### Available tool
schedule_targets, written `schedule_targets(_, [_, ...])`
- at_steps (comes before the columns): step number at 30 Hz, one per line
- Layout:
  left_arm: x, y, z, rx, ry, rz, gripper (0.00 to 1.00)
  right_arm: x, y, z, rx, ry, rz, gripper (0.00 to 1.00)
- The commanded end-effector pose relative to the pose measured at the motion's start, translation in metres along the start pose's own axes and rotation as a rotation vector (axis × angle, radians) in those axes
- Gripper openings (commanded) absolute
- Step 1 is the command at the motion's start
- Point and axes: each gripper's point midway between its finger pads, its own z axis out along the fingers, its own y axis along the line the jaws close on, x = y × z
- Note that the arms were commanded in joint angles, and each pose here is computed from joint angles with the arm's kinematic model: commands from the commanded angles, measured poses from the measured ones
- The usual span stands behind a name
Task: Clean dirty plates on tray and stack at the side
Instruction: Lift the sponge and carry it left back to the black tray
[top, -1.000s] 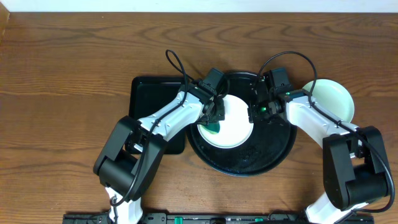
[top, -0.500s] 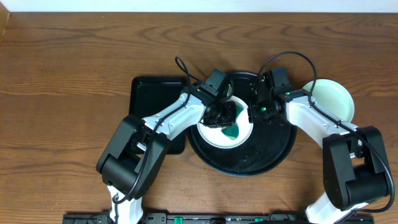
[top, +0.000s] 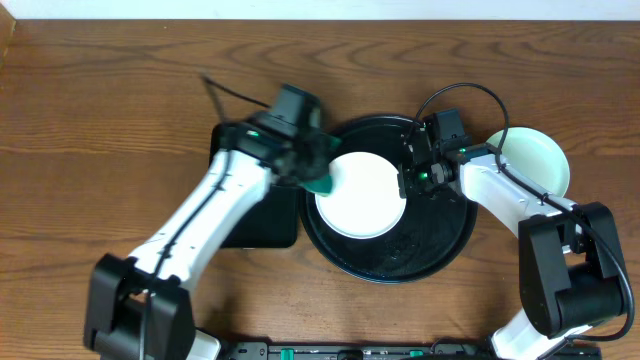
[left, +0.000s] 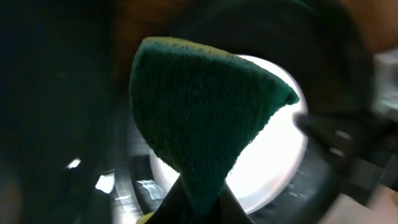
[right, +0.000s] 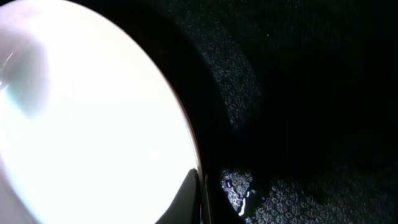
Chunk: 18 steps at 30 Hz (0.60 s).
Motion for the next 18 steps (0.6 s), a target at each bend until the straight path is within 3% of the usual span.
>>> schedule_targets(1, [-0.021, 0.05, -0.018, -0.108, -0.04, -0.02, 0.08, 0.005, 0.014, 0.004, -0.06, 0.021, -0.003, 0.01])
schedule_targets(9, [-0.02, 0.133, -0.031, -0.209, 0.031, -0.153, 0.08, 0.005, 0.014, 0.004, -0.06, 0.019, -0.004, 0.01])
schedule_targets(18, [-0.002, 0.15, -0.02, -0.229, 0.083, -0.163, 0.08, 0.005, 0.014, 0.004, -0.059, 0.019, -0.004, 0.1])
